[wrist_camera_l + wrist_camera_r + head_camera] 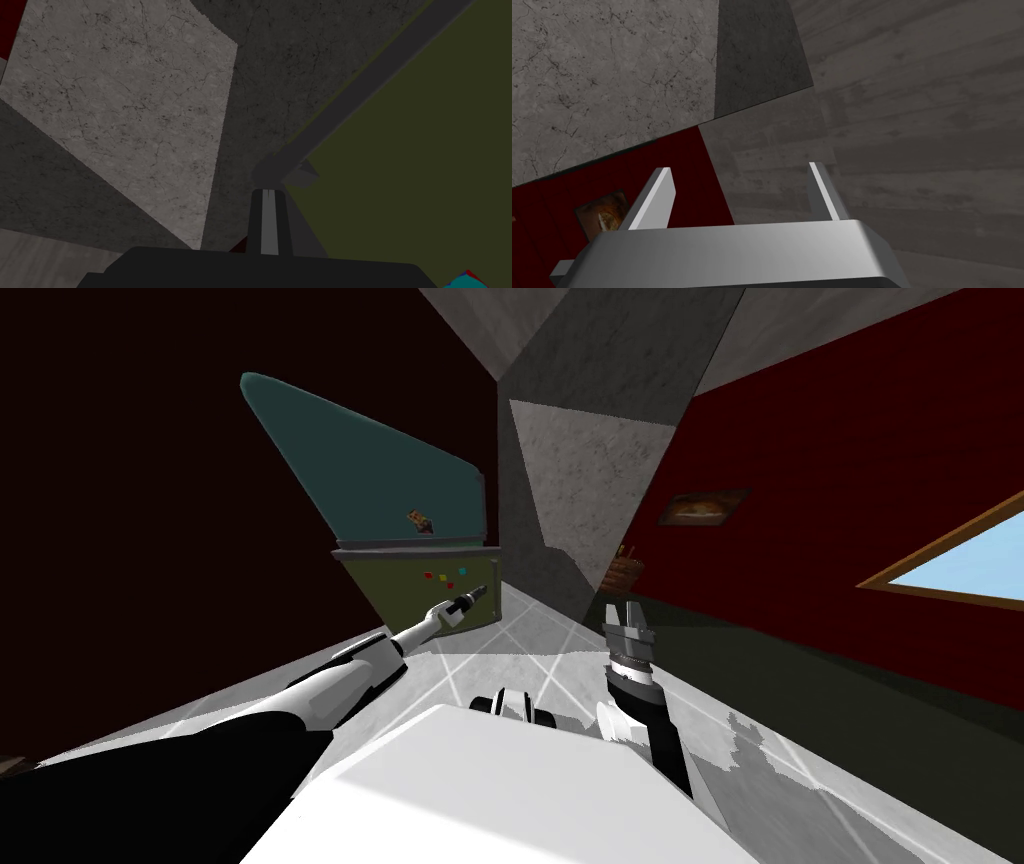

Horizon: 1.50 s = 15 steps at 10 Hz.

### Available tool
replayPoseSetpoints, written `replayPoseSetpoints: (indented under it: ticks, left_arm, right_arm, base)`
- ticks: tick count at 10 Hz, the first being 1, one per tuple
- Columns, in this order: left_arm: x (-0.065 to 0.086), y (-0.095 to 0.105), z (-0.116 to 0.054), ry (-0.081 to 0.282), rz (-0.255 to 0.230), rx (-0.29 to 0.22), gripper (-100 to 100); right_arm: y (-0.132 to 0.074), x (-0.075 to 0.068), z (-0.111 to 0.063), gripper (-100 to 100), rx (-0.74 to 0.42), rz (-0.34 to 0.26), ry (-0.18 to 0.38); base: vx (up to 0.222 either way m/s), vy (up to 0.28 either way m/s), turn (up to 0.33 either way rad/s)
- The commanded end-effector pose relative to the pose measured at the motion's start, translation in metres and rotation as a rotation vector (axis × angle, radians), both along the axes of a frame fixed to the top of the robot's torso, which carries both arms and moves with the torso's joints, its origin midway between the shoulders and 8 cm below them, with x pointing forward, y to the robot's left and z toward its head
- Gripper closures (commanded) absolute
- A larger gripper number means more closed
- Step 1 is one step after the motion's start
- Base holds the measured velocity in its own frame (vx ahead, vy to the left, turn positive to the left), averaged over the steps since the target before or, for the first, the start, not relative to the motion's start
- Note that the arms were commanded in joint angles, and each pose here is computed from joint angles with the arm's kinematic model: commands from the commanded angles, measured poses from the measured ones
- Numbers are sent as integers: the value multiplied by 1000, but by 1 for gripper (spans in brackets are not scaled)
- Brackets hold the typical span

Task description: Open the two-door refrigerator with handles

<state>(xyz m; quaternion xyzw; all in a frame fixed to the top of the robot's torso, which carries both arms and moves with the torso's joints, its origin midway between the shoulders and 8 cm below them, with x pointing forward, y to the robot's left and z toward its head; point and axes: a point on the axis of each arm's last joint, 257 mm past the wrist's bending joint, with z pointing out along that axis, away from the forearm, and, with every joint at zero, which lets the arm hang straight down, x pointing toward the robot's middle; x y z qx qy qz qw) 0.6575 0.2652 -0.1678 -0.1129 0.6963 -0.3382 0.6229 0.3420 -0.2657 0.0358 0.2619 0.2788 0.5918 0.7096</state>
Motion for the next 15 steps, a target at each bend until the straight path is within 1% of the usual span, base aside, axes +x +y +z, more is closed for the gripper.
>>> replayPoseSetpoints:
  ticks: [1,2,3,4,5,6,7,10,15]
  left_arm:
    - [16,-2,18,-19,4,-12,100]
    - [25,5,29,-31,21,-3,100]
    - [29,12,31,-32,37,4,100]
    - [29,18,27,-23,48,8,100]
    - [28,16,29,-28,39,4,100]
    - [26,15,24,-28,36,13,-100]
    - [25,14,23,-28,35,15,-100]
    - [21,12,13,-27,28,27,-100]
    - [13,7,-3,-26,16,48,-100]
  right_arm:
    - [0,0,0,0,0,1,-1]
    - [0,0,0,0,0,0,-1]
    - [0,0,0,0,0,0,0]
    - [0,0,0,0,0,0,0]
    - [0,0,0,0,0,0,0]
    - [0,0,0,0,0,0,0]
    - [0,0,0,0,0,0,0]
    - [0,0,0,0,0,0,0]
    - [0,0,0,0,0,0,0]
  base:
    - [-365,-1,-257]
    - [-222,22,29]
    - [-83,18,43]
    - [-12,15,-1]
    - [-4,7,-1]
    - [110,64,-69]
    - [201,78,-50]
    - [256,73,-44]
    - [217,86,-51]
